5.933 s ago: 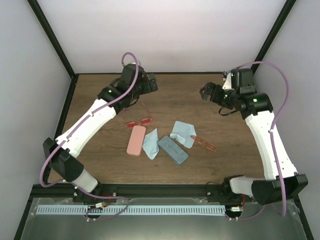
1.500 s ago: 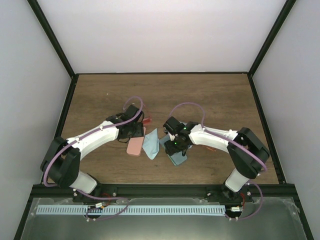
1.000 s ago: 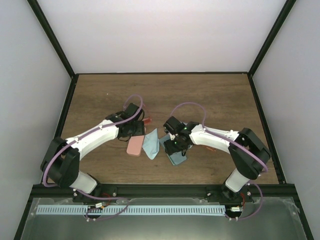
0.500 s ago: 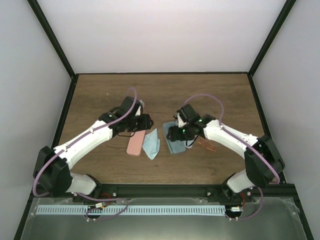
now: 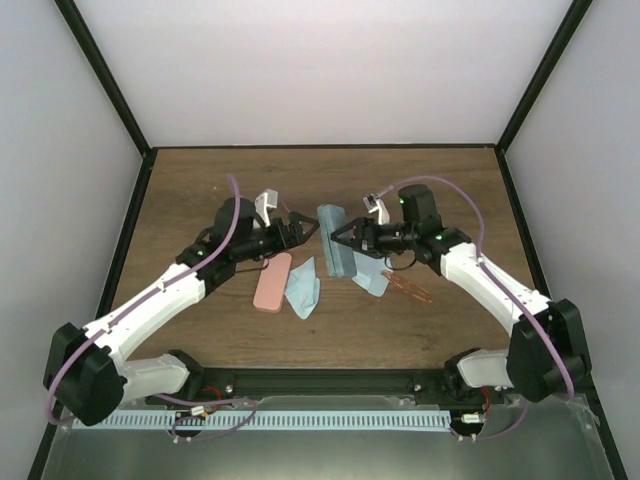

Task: Organize the sunglasses
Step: Open the sunglasses case.

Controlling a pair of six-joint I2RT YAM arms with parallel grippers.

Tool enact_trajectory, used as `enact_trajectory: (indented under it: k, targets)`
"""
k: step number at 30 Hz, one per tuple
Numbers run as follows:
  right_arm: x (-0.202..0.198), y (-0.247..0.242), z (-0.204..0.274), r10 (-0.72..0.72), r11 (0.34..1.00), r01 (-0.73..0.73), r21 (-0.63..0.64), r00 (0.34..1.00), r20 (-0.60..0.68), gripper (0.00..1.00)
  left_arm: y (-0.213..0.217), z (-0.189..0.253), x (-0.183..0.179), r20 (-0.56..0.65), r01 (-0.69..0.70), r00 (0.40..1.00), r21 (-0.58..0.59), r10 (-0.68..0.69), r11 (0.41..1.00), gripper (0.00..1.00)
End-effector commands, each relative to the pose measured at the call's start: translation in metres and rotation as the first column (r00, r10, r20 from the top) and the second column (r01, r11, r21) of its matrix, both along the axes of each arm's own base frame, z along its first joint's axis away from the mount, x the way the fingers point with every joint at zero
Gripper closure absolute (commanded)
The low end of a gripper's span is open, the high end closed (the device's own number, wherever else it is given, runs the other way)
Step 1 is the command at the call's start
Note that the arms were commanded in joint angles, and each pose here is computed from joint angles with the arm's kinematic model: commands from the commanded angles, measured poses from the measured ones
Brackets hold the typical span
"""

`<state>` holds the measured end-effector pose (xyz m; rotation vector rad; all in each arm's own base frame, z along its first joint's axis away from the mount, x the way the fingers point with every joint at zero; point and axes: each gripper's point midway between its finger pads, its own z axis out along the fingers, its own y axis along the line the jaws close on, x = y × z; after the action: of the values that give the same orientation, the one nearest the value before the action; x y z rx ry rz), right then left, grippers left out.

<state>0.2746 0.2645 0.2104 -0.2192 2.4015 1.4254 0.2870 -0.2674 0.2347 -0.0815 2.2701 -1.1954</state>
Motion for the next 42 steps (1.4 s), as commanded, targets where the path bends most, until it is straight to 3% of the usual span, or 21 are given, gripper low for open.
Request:
enact_trajectory:
  k: [1, 14, 28, 33, 42]
  targets:
    - [-0.012, 0.002, 0.051, 0.097, 0.971, -0.102, 0.218, 0.995, 0.035, 0.64, -0.006, 0.033, 0.003, 0.063, 0.009, 0.998, -0.181, 0.003, 0.984, 0.00]
    - [-0.020, 0.005, 0.088, 0.199, 0.919, -0.197, 0.341, 0.980, 0.029, 0.64, -0.029, 0.069, -0.008, 0.207, 0.201, 0.967, -0.262, -0.148, 0.944, 0.00]
    - [-0.033, 0.006, 0.116, 0.260, 0.872, -0.265, 0.411, 0.963, 0.070, 0.65, -0.027, 0.081, -0.006, 0.256, 0.196, 0.960, -0.314, -0.116, 0.929, 0.02]
    - [-0.035, 0.005, 0.122, 0.266, 0.864, -0.274, 0.423, 0.961, 0.078, 0.69, -0.027, 0.082, -0.007, 0.258, 0.198, 0.959, -0.316, -0.117, 0.928, 0.09]
    - [-0.036, 0.005, 0.130, 0.264, 0.853, -0.276, 0.443, 0.960, 0.089, 0.74, -0.025, 0.076, -0.009, 0.245, 0.191, 0.962, -0.300, -0.118, 0.935, 0.10]
